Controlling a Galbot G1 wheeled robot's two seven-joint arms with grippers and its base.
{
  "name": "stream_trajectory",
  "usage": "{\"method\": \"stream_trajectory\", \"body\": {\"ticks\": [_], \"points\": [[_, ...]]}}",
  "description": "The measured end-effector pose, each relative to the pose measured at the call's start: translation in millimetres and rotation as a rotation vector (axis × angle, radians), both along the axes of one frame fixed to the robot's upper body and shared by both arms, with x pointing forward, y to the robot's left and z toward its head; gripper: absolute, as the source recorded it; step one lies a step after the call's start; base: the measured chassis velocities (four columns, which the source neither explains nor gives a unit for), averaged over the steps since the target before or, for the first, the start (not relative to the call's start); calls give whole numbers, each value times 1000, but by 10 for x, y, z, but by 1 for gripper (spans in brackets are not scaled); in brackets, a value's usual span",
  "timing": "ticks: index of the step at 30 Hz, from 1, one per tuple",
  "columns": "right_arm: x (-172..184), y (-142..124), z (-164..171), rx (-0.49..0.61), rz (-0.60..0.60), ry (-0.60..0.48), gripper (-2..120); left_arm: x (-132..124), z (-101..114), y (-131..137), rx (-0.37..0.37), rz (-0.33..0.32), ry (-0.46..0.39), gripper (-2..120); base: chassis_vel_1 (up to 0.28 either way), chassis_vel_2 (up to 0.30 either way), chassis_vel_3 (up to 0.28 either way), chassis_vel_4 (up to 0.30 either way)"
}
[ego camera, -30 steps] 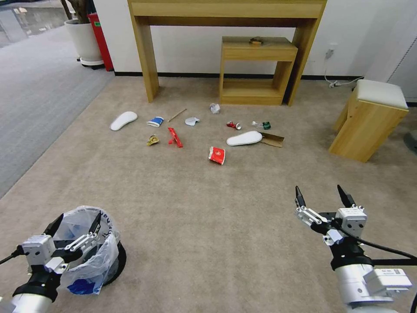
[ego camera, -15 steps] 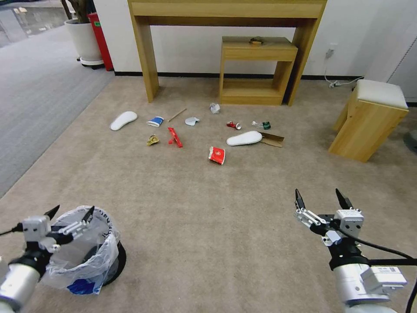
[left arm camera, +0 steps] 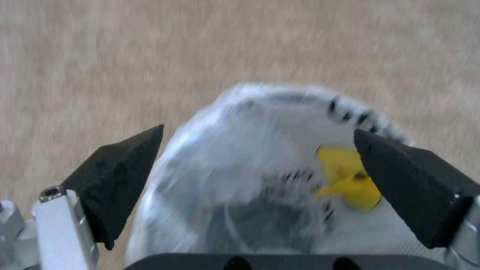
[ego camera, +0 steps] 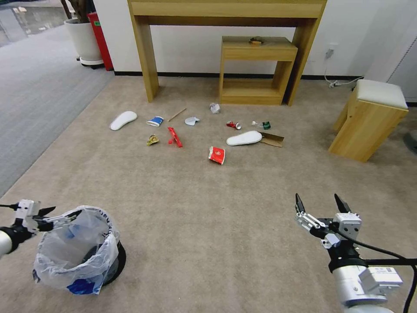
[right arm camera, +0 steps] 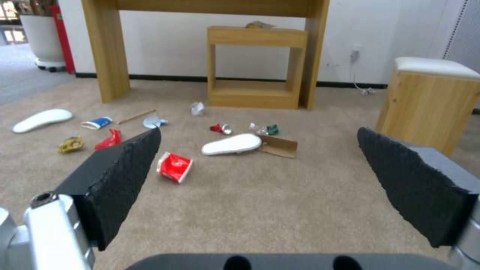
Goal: Pick up the trash bin and place the garbage on the floor into it.
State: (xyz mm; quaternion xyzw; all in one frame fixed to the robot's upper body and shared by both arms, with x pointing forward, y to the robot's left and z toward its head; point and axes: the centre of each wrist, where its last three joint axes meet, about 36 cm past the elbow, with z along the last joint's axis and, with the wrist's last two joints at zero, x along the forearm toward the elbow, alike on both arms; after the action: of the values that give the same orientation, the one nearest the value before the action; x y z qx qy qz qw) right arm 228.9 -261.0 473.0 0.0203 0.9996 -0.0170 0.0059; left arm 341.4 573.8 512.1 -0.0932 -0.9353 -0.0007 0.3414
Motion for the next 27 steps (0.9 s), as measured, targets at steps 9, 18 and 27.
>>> {"method": "stream_trajectory", "body": {"ticks": [9,18,27], "points": [[3,-13,-131,11,-9,17,100,56,-59,407,30,-33,147,100,0,0,0,0],[26,-29,-268,39,-2,51,100,-12,-258,476,20,-28,203,100,0,0,0,0],[35,-47,-350,63,6,76,100,-77,-400,515,9,-22,219,100,0,0,0,0]]}}
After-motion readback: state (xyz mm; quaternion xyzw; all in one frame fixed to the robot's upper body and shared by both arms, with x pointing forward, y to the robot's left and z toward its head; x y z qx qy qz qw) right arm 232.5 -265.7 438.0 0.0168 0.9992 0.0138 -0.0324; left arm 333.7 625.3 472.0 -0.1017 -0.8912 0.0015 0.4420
